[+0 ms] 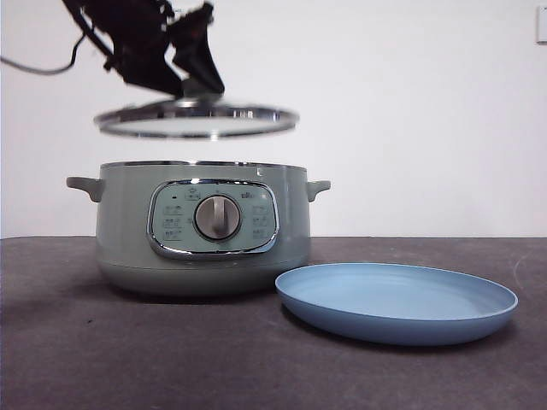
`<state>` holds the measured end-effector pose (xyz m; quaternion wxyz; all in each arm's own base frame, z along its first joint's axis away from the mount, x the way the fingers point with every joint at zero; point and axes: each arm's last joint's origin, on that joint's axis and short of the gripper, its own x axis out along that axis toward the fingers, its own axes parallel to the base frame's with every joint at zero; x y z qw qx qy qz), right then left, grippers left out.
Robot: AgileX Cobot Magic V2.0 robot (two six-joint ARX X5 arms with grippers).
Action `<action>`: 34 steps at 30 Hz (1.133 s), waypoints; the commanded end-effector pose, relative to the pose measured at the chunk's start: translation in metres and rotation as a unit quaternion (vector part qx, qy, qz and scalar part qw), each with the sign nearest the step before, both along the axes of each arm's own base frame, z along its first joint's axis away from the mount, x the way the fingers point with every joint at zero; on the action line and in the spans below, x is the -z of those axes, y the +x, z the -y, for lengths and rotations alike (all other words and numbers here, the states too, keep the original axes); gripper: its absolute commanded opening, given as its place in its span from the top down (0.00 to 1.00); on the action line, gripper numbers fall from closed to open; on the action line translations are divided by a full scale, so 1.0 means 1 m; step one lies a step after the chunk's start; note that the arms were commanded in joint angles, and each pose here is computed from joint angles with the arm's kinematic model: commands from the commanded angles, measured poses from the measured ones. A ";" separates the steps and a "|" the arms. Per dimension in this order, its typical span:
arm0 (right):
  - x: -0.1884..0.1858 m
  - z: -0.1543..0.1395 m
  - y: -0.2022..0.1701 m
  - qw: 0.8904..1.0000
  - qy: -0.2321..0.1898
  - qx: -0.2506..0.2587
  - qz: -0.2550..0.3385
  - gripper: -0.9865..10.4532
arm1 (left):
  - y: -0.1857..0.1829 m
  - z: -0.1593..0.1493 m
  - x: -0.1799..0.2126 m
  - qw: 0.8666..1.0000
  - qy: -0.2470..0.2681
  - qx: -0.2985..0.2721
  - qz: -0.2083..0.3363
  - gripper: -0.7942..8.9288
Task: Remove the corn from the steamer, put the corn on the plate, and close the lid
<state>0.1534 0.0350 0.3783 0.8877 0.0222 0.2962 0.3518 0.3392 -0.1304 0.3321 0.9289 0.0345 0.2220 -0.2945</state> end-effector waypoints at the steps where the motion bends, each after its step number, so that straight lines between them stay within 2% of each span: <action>1: -0.001 -0.001 0.001 1.000 -0.003 -0.002 0.005 0.39 | -0.010 -0.004 -0.033 0.999 -0.016 0.006 0.036 0.93; 9: 0.003 -0.001 0.008 1.000 -0.004 -0.002 -0.007 0.39 | -0.054 -0.022 -0.074 0.998 -0.021 0.002 0.051 0.93; 16: 0.004 -0.003 0.020 1.000 -0.001 -0.002 -0.001 0.39 | -0.122 -0.046 -0.114 0.996 -0.031 0.002 0.086 0.93; 23: 0.005 -0.007 0.040 1.000 0.024 0.011 0.006 0.39 | -0.189 -0.069 -0.131 0.995 -0.026 0.004 0.095 0.93; 30: 0.004 -0.035 0.068 0.997 0.075 -0.006 0.025 0.39 | -0.228 -0.083 -0.135 0.994 -0.025 0.006 0.103 0.93; 34: 0.009 -0.064 0.084 0.996 0.082 0.002 0.039 0.39 | -0.241 -0.088 -0.133 0.996 -0.022 0.007 0.092 0.93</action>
